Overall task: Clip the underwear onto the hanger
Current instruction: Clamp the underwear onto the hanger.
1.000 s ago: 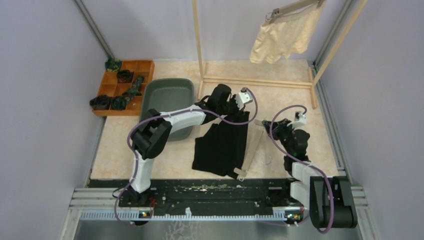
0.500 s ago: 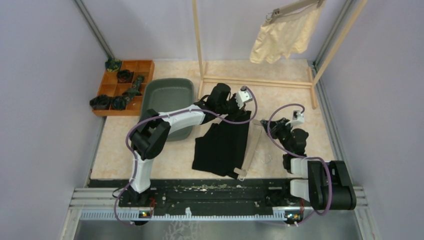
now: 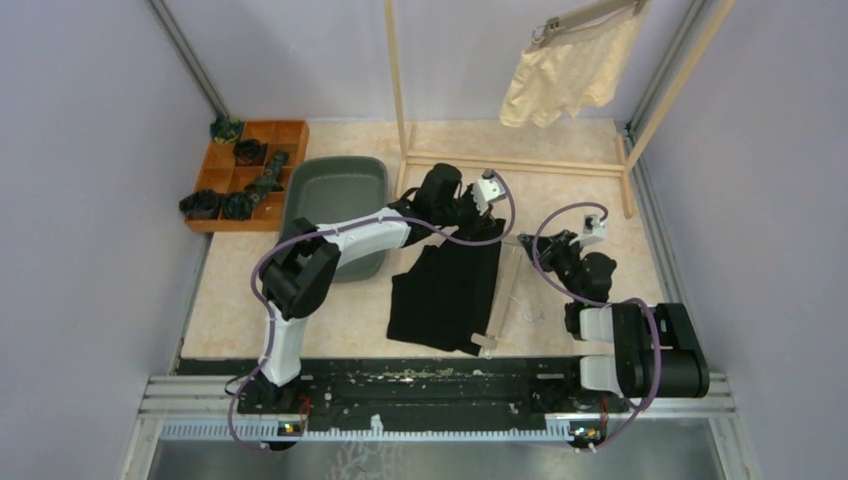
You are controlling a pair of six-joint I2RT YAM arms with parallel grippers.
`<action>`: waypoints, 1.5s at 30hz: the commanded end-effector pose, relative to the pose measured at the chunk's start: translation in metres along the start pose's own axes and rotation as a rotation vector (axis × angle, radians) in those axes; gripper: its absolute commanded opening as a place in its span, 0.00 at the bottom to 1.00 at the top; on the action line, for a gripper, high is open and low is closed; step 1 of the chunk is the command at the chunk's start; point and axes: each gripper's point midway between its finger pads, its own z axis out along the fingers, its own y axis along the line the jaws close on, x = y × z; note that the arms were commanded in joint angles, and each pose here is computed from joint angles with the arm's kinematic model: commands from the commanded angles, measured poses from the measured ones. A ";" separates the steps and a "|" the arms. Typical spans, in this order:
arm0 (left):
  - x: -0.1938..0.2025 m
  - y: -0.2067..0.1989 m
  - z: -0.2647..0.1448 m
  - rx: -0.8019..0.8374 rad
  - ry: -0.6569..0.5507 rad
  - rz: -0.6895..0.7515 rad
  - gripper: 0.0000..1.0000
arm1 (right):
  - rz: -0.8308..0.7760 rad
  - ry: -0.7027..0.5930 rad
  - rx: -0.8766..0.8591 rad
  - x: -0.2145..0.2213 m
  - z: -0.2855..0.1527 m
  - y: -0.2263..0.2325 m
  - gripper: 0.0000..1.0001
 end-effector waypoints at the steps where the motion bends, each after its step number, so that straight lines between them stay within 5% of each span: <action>1: -0.039 0.007 -0.004 -0.006 -0.092 0.036 0.00 | -0.075 -0.072 -0.085 -0.025 0.009 0.017 0.00; 45: -0.045 -0.012 0.013 0.061 -0.092 0.063 0.00 | -0.059 -0.106 -0.190 -0.033 0.020 0.031 0.00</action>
